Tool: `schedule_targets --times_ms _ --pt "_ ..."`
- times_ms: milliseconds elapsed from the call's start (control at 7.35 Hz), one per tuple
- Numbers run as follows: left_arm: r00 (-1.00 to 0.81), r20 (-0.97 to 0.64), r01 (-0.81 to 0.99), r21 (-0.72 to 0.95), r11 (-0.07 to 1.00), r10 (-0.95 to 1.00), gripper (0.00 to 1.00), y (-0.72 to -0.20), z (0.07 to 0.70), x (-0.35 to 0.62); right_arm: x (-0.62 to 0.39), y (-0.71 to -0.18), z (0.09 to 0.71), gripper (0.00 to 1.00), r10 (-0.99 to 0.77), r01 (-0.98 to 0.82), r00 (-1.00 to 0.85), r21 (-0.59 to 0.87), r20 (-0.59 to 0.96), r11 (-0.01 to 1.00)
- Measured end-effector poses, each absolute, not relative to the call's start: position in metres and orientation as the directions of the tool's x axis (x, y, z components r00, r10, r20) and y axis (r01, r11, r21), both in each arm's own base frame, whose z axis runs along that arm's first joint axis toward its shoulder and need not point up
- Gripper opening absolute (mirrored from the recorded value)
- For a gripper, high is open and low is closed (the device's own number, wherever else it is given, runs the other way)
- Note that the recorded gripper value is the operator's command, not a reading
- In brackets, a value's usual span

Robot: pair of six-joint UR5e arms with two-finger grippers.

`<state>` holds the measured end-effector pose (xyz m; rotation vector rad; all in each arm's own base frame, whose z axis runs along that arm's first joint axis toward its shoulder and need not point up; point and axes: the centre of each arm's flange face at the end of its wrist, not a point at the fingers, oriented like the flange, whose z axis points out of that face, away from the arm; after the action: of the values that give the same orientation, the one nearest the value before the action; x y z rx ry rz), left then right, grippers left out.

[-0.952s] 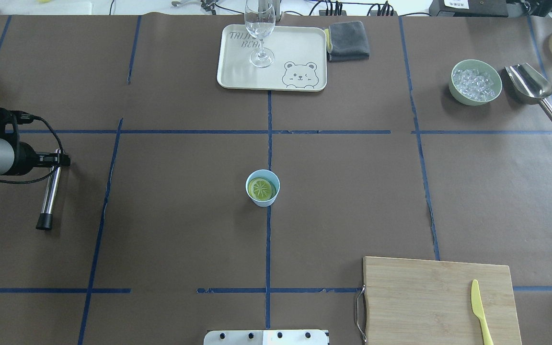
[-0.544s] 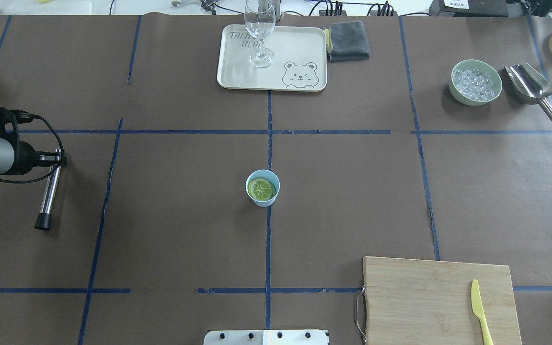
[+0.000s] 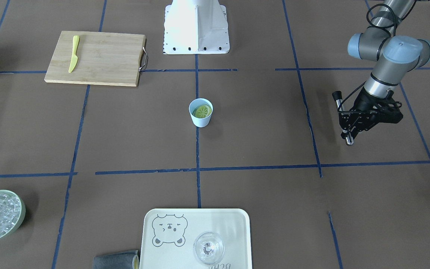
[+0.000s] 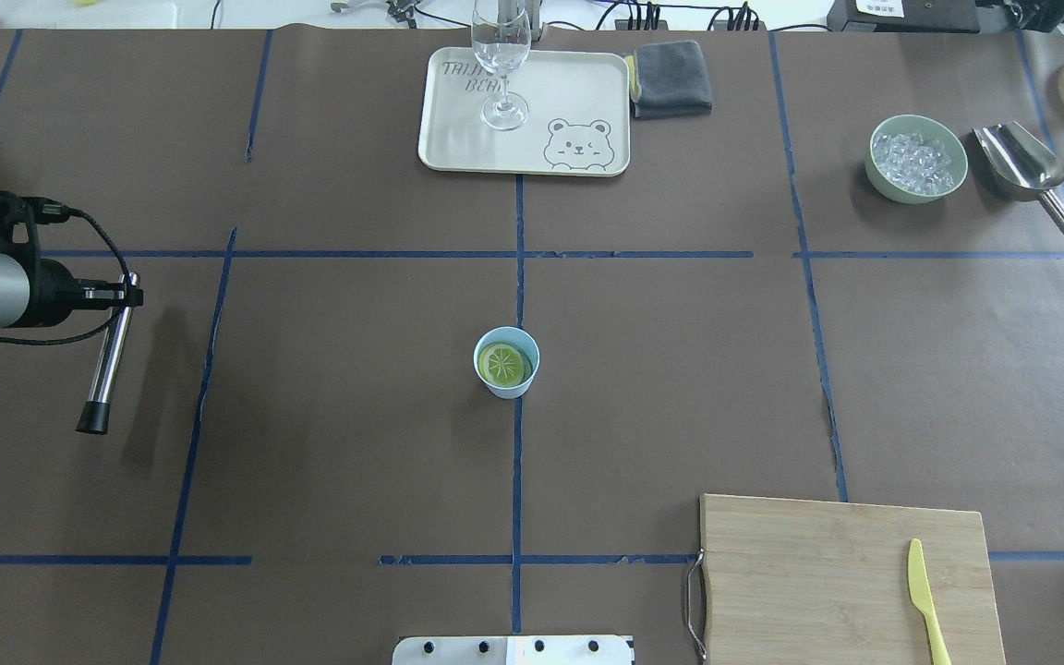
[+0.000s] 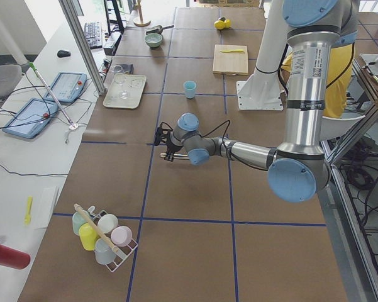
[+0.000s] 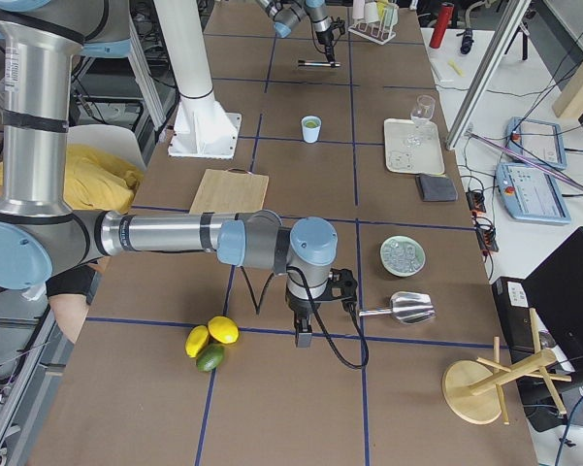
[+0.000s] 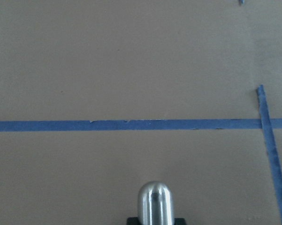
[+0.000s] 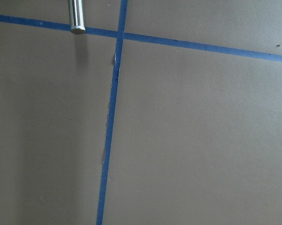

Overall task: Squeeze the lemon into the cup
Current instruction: 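Lift the muddler and carry it with the left gripper above the cup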

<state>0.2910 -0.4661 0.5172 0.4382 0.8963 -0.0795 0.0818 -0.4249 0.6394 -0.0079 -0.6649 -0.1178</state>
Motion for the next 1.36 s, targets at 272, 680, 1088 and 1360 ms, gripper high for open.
schedule_targets --times_ms 272,680,1088,1360 --pt "0.648 -0.696 0.251 0.579 0.776 0.31 0.0 -0.5 0.442 0.299 0.082 -0.426 0.638 1.0 -0.109 0.112 0.781 0.034 0.615 0.993" --pt "0.554 -0.661 0.426 0.747 0.51 0.506 0.0 -0.531 0.298 0.316 0.082 -0.427 0.638 1.0 -0.109 0.112 0.782 0.033 0.613 0.993" --pt "0.309 -0.597 0.657 0.697 0.287 0.741 0.0 -0.502 0.209 0.329 0.087 -0.424 0.64 1.0 -0.098 0.101 0.785 0.03 0.612 0.994" --pt "0.181 -0.497 0.764 0.615 0.197 0.849 0.0 -0.483 0.171 0.349 0.092 -0.423 0.64 1.0 -0.088 0.089 0.785 0.029 0.614 0.996"
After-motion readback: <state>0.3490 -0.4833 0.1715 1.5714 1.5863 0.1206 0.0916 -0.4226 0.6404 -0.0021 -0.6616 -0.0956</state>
